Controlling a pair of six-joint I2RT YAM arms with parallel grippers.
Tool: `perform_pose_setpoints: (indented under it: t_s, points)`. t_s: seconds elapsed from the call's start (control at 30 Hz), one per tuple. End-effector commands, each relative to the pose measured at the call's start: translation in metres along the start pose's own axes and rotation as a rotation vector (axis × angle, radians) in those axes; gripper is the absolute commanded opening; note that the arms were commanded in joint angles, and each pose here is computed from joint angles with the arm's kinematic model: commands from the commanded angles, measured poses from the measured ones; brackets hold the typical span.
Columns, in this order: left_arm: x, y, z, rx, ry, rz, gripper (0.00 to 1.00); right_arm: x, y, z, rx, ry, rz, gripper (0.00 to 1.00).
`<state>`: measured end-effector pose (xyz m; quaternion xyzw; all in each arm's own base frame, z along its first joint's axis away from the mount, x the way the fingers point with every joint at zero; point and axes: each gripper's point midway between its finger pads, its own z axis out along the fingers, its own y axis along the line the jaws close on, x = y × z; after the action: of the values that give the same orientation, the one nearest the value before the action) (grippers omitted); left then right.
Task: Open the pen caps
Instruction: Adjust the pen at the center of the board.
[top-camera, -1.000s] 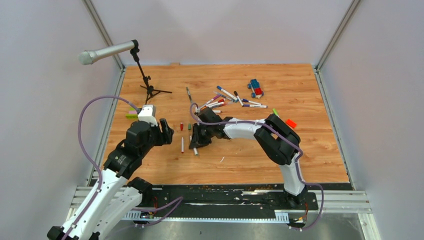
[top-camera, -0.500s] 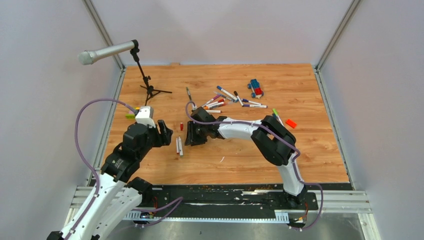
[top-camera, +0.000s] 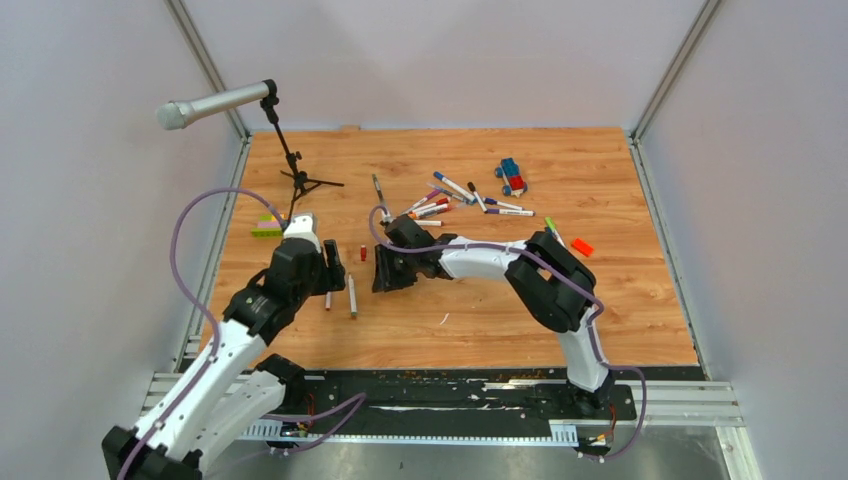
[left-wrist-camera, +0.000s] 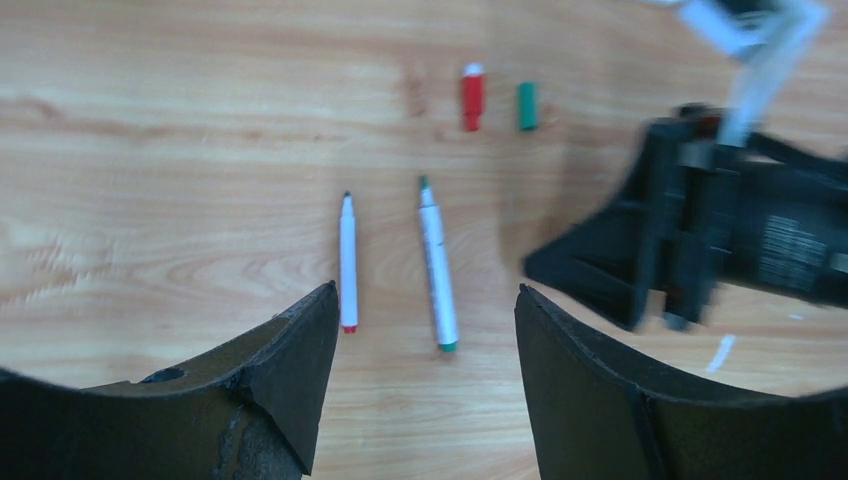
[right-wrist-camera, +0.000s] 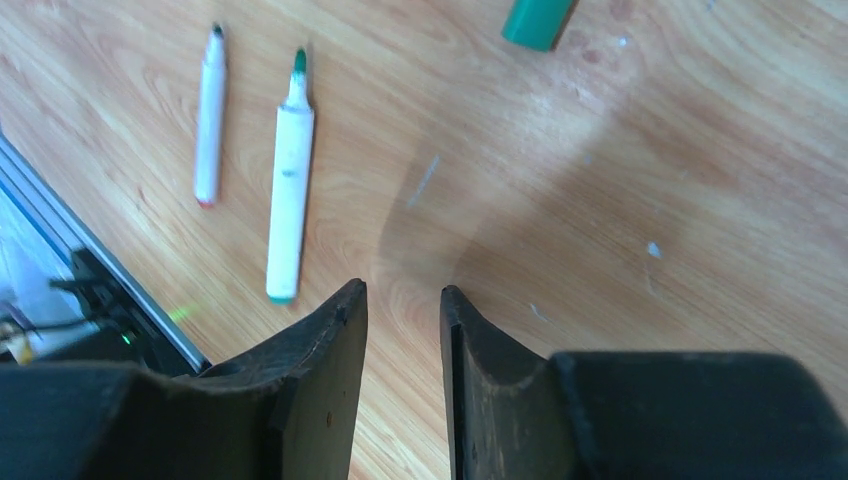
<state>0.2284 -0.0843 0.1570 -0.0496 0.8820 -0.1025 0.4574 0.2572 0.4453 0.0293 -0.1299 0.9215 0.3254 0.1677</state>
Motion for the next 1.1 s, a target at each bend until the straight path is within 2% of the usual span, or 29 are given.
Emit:
perform_pose_setpoints:
  t_s: [0.0,0.2,0.27,0.37,0.5,0.67,0.83,1.07]
  points:
    - [0.024,0.029,0.023,-0.195,0.094,-0.018,0.71,-0.008,0.01,-0.036,-0.118,-0.004,-0.21,0.33]
    - [0.037,0.04,0.055,-0.227,0.127,-0.071,0.71,-0.004,0.04,-0.12,-0.549,0.008,-0.55,0.34]
    - [0.043,0.059,0.064,-0.296,0.134,-0.115,0.71,-0.007,0.032,-0.142,-0.589,-0.022,-0.605,0.34]
    - [0.043,0.083,0.07,-0.404,0.117,-0.144,0.7,-0.021,0.018,-0.163,-0.589,-0.106,-0.628,0.34]
    - [0.035,0.098,0.075,-0.451,0.078,-0.145,0.68,-0.043,0.008,-0.187,-0.585,-0.182,-0.608,0.34]
    - [0.049,0.122,0.085,-0.472,0.152,-0.195,0.57,-0.053,0.006,-0.203,-0.597,-0.232,-0.594,0.34]
    - [0.056,0.15,0.087,-0.503,0.187,-0.252,0.54,-0.055,0.007,-0.212,-0.609,-0.243,-0.586,0.34]
    - [0.064,0.151,0.091,-0.464,0.267,-0.307,0.45,-0.064,0.005,-0.222,-0.614,-0.286,-0.583,0.34]
